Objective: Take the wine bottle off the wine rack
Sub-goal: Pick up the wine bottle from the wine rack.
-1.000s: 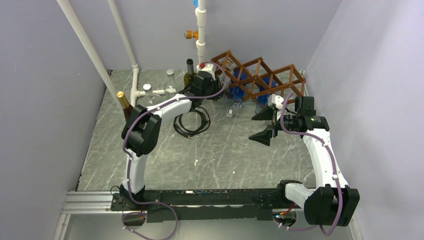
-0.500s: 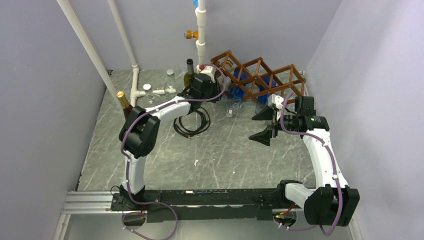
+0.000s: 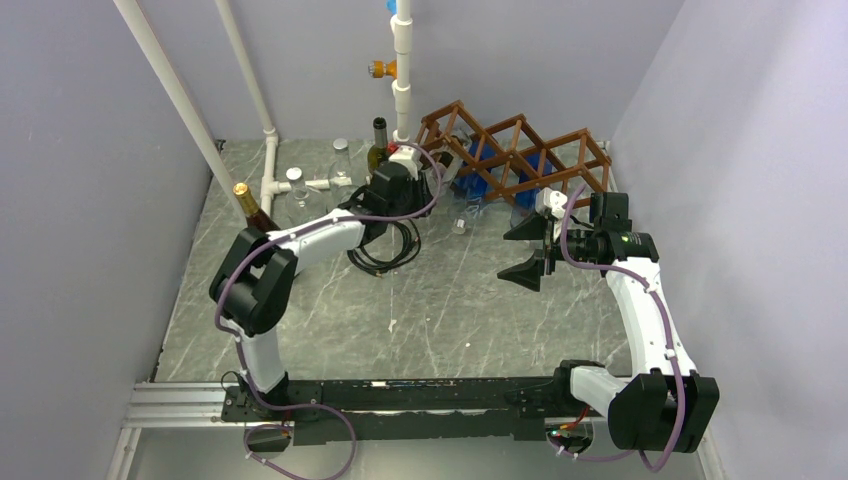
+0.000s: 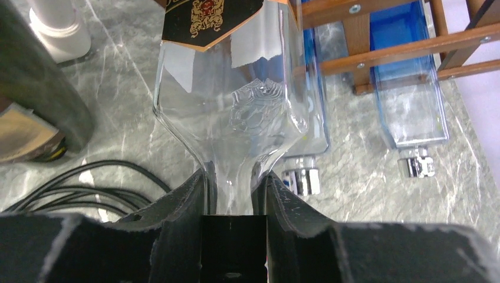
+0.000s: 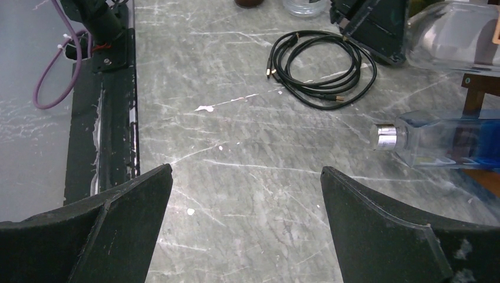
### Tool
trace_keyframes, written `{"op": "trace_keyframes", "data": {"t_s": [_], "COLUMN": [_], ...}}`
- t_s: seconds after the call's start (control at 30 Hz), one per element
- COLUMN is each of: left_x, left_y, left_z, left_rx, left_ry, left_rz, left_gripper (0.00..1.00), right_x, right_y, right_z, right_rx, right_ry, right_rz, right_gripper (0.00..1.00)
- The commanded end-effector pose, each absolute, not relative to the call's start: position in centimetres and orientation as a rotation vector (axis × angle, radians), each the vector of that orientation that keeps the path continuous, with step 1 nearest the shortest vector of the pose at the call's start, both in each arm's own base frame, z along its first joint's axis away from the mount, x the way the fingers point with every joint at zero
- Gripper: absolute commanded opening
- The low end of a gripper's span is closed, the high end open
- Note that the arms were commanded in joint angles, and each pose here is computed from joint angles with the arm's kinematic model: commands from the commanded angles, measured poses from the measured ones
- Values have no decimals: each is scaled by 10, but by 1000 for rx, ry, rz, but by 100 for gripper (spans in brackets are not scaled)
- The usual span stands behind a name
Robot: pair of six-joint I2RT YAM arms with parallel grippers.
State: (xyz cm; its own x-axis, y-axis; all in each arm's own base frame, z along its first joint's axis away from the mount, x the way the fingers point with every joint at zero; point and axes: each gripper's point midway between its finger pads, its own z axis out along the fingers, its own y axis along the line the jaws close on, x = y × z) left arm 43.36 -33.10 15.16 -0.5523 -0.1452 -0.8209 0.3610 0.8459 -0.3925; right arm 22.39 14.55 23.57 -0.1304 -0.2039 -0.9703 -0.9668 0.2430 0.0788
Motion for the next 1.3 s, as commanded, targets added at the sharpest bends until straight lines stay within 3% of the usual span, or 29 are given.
{"op": "trace_keyframes", "data": {"t_s": [0.0, 1.27], "left_x": [434, 387], "left_y": [-326, -301], "left_z": [221, 230], "left_rx": [149, 227], "left_ry": [1844, 1734], "left_rz": [-707, -700], "left_gripper": [0, 0], "right_x": [226, 228], "right_y": [145, 145], "right_z": [242, 238], "right_rx": [-1153, -1150], "right_ry": [1500, 1512], "right_rz": [960, 964], "right_gripper": [100, 100]}}
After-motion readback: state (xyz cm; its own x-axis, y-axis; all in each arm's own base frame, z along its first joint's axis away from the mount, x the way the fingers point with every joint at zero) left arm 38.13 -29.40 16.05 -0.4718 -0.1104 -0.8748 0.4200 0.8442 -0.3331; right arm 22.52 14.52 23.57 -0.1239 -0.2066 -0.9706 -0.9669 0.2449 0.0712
